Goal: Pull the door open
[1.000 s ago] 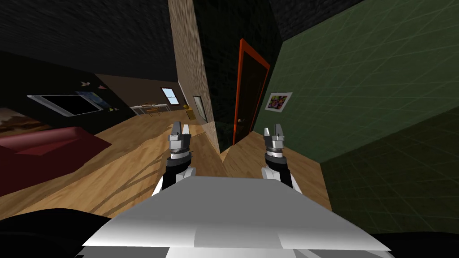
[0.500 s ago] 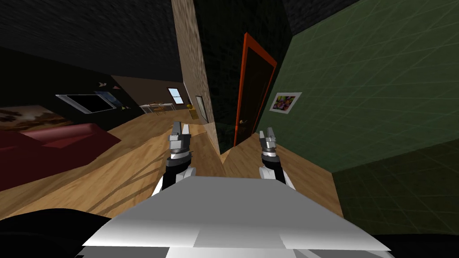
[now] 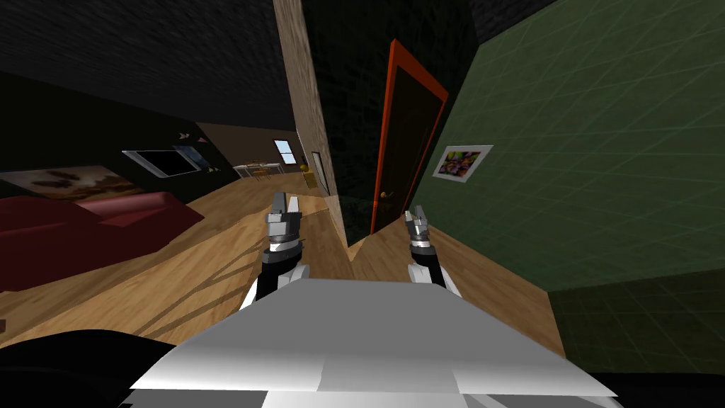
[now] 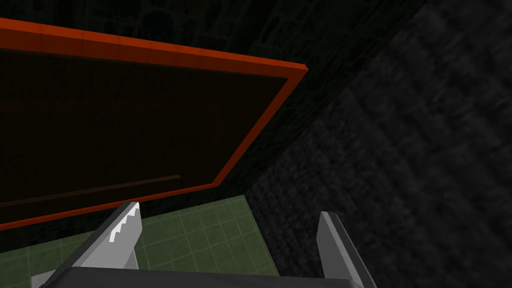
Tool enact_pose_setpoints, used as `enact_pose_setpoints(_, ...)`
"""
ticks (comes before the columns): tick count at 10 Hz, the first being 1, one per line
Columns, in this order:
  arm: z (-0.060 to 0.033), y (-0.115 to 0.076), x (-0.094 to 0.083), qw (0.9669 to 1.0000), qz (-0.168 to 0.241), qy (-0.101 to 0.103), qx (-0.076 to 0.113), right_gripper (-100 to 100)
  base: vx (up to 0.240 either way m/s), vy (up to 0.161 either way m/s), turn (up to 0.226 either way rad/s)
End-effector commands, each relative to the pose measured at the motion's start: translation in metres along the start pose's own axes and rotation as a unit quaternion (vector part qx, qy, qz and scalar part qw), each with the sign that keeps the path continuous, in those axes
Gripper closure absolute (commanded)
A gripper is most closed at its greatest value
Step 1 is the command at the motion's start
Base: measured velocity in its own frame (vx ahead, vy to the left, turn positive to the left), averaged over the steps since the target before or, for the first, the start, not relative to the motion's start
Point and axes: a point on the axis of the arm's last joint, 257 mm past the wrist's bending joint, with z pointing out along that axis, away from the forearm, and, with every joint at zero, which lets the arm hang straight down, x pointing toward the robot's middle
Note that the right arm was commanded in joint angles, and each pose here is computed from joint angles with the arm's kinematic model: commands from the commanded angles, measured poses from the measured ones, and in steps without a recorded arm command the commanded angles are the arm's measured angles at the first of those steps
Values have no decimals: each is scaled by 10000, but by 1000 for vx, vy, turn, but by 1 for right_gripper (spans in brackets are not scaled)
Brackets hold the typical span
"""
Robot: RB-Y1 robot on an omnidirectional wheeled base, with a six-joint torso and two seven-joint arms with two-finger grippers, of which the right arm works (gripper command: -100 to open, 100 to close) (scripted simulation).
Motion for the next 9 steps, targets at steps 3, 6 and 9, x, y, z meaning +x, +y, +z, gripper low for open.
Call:
enact_pose_setpoints(3,-48,-308,54,9996,103,117,241,-100,76,-82,111)
enact_pose_setpoints(6,-105,-559,83,9986,177,209,452,-100,91,-86,98)
enact_pose_setpoints(9,-174,-814,103,9970,244,296,672,-100,75,-83,112)
